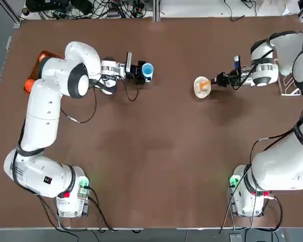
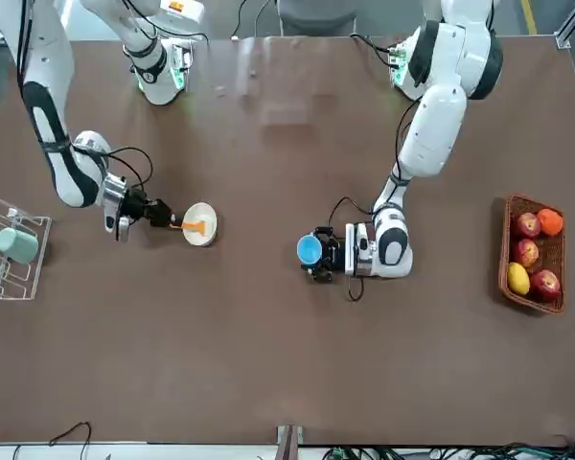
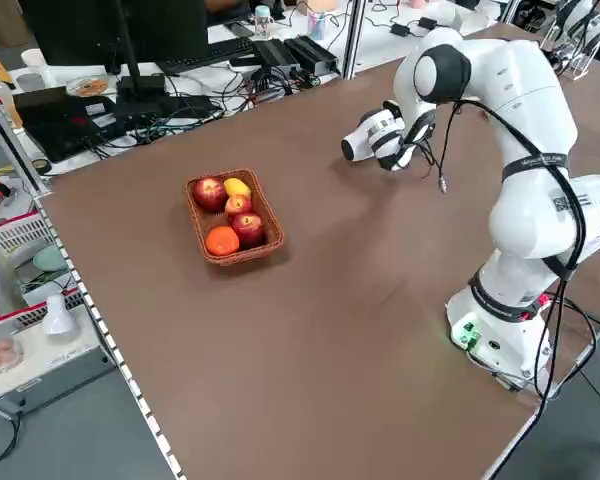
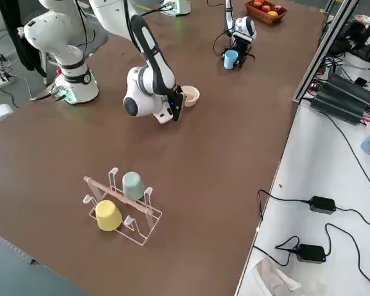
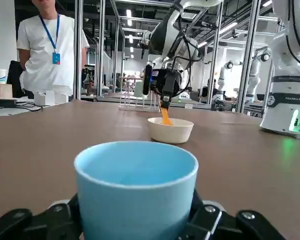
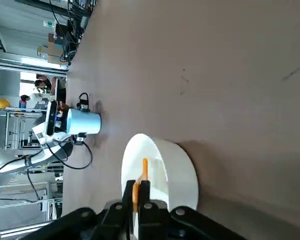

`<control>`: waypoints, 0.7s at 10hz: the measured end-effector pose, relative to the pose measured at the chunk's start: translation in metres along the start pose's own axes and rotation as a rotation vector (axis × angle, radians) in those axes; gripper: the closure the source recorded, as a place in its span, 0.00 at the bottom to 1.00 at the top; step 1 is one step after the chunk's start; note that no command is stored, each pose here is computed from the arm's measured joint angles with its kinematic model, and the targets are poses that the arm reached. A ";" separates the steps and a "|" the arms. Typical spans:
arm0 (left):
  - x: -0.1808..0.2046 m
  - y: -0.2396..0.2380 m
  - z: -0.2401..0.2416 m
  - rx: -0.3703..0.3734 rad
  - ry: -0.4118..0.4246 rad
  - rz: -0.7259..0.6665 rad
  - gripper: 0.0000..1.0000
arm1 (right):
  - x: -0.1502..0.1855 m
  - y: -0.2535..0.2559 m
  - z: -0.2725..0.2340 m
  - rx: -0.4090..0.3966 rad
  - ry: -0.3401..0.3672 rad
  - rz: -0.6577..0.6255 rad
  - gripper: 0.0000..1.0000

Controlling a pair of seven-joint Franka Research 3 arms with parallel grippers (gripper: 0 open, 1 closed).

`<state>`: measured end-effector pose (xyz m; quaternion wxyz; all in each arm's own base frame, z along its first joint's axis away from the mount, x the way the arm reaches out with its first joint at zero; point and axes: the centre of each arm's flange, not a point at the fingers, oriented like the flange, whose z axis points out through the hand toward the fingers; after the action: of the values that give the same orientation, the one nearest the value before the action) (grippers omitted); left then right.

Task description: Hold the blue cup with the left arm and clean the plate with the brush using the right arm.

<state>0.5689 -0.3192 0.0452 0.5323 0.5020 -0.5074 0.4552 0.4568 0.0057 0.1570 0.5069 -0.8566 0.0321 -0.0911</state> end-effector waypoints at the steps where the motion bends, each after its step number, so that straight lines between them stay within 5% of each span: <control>1: 0.000 0.000 0.000 0.000 0.000 0.000 0.26 | 0.001 -0.005 0.000 0.002 0.000 0.000 0.95; 7: 0.001 0.000 0.001 0.000 -0.004 0.002 0.26 | 0.006 -0.037 -0.001 0.011 0.000 0.020 0.95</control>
<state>0.5690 -0.3206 0.0460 0.5308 0.5022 -0.5091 0.4548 0.4610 0.0219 0.1910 0.5124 -0.8535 0.0402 -0.0861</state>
